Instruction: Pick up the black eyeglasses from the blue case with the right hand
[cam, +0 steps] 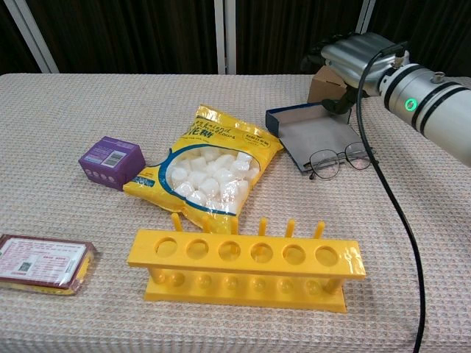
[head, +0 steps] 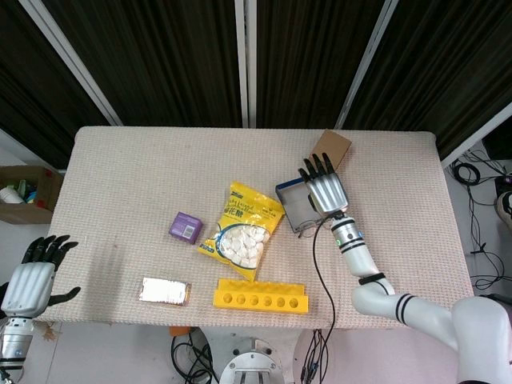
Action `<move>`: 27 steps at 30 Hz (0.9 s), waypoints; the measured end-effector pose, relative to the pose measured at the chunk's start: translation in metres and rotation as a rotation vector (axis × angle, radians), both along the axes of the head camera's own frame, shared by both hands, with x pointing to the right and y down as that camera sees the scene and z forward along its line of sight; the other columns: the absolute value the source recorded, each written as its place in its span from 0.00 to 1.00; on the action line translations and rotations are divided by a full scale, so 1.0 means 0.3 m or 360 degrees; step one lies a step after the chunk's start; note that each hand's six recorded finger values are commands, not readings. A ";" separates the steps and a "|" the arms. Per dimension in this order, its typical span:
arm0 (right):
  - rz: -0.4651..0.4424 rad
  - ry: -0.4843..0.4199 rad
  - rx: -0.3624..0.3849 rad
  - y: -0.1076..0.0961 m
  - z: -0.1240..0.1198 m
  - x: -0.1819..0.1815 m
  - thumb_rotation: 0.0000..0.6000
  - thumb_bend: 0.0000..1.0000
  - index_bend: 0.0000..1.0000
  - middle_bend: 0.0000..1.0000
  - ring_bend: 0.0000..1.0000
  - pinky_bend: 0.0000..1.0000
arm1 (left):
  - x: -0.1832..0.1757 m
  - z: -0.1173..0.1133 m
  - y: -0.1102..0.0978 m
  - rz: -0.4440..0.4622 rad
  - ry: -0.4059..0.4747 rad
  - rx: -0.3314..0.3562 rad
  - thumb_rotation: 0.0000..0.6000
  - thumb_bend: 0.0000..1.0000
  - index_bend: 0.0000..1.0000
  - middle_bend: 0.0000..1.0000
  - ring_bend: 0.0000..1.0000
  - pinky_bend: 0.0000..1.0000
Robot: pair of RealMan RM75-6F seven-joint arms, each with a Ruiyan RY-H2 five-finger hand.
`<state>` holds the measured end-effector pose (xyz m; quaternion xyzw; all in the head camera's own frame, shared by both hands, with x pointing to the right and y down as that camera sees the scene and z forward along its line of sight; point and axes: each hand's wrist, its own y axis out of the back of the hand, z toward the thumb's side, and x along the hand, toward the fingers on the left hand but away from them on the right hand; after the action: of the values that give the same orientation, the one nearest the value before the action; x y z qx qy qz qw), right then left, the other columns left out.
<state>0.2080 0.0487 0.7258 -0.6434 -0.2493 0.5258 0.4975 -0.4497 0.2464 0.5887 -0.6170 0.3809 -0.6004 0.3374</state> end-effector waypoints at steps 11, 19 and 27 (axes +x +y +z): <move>-0.0092 0.0056 -0.0260 0.183 0.056 0.144 1.00 0.34 0.40 0.18 0.00 0.00 | 0.009 -0.002 0.005 0.0003 0.0002 0.0001 1.00 0.03 0.20 0.12 0.08 0.10; -0.0105 0.0034 -0.0258 0.184 0.089 0.132 1.00 0.36 0.44 0.21 0.00 0.00 | 0.006 -0.002 0.008 -0.0006 -0.0004 -0.0004 1.00 0.03 0.20 0.12 0.08 0.10; -0.0123 0.0012 -0.0256 0.184 0.117 0.109 1.00 0.36 0.50 0.24 0.00 0.00 | 0.001 -0.004 0.007 -0.0011 -0.0010 -0.0004 1.00 0.03 0.20 0.12 0.08 0.10</move>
<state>0.2407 0.1038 0.7610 -0.6884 -0.1795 0.5270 0.4650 -0.4494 0.2486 0.5875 -0.6141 0.3813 -0.6040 0.3358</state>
